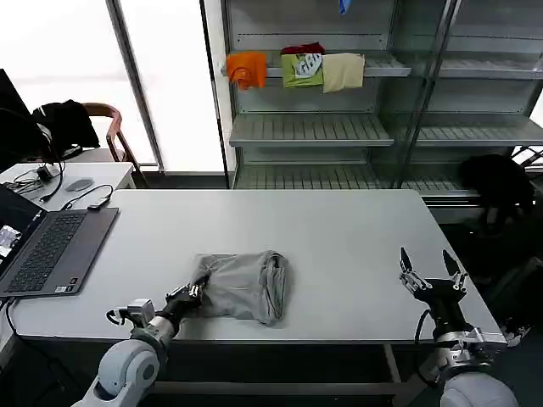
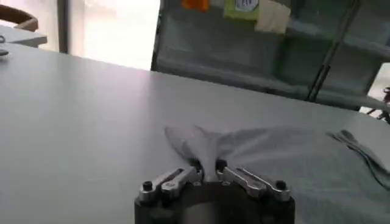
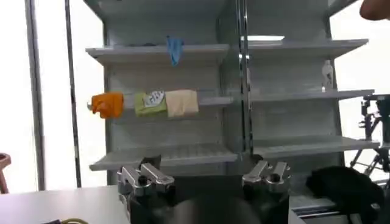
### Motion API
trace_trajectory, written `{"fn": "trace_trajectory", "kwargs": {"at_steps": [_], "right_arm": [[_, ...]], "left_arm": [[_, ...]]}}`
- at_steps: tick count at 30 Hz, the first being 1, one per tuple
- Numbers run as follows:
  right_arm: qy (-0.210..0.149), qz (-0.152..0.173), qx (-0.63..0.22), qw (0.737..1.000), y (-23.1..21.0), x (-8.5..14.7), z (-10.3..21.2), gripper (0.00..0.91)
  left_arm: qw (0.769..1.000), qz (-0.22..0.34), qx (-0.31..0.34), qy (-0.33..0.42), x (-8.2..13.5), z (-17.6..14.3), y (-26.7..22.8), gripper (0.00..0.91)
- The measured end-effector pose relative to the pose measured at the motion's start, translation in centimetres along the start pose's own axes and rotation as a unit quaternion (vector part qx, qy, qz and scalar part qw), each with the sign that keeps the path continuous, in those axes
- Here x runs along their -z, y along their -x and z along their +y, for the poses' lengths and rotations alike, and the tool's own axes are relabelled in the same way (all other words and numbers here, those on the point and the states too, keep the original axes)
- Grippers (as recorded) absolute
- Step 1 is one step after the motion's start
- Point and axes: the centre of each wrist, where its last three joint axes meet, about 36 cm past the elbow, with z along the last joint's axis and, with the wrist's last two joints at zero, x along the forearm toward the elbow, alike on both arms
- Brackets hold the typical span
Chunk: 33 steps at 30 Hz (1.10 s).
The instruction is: Fold and organize the clothes.
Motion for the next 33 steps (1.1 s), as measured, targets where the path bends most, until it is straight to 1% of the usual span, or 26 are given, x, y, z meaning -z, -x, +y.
{"fn": "trace_trajectory", "kwargs": {"at_steps": [8, 11, 14, 18, 22, 25, 28, 30, 32, 33], "right_arm": [[0.002, -0.004, 0.004, 1.000, 0.4, 0.1, 0.3, 0.907], [0.002, -0.006, 0.005, 1.000, 0.5, 0.2, 0.3, 0.907], [0.003, -0.007, 0.007, 1.000, 0.6, 0.2, 0.4, 0.907], [0.004, -0.006, 0.008, 1.000, 0.8, 0.1, 0.5, 0.907], [0.006, -0.009, 0.009, 1.000, 0.9, 0.1, 0.7, 0.907], [0.005, -0.010, 0.010, 1.000, 1.0, 0.2, 0.6, 0.907], [0.005, -0.010, 0.008, 1.000, 1.0, 0.2, 0.6, 0.907], [0.005, -0.010, 0.008, 1.000, 0.9, 0.1, 0.5, 0.907], [0.005, -0.010, 0.007, 1.000, 0.9, 0.1, 0.4, 0.907], [0.005, -0.010, 0.006, 1.000, 0.8, 0.1, 0.3, 0.907]], "left_arm": [[0.999, -0.025, 0.010, 0.019, 1.5, 0.7, -1.1, 0.000], [0.999, -0.030, 0.019, 0.028, 2.3, 1.8, -1.6, 0.000], [0.998, -0.039, 0.033, 0.044, 3.6, 3.4, -2.1, 0.000], [0.994, -0.059, 0.056, 0.072, 6.6, 6.2, -3.0, 0.000], [0.987, -0.096, 0.076, 0.109, 11.5, 8.6, -4.5, 0.000], [0.977, -0.129, 0.081, 0.148, 15.3, 9.2, -5.7, 0.000], [0.964, -0.156, 0.077, 0.199, 17.9, 8.9, -6.6, 0.000], [0.957, -0.161, 0.069, 0.232, 18.5, 8.6, -6.6, 0.000], [0.951, -0.154, 0.053, 0.264, 17.8, 8.2, -6.0, 0.000], [0.948, -0.149, 0.046, 0.277, 17.1, 8.2, -5.5, 0.000]]}}
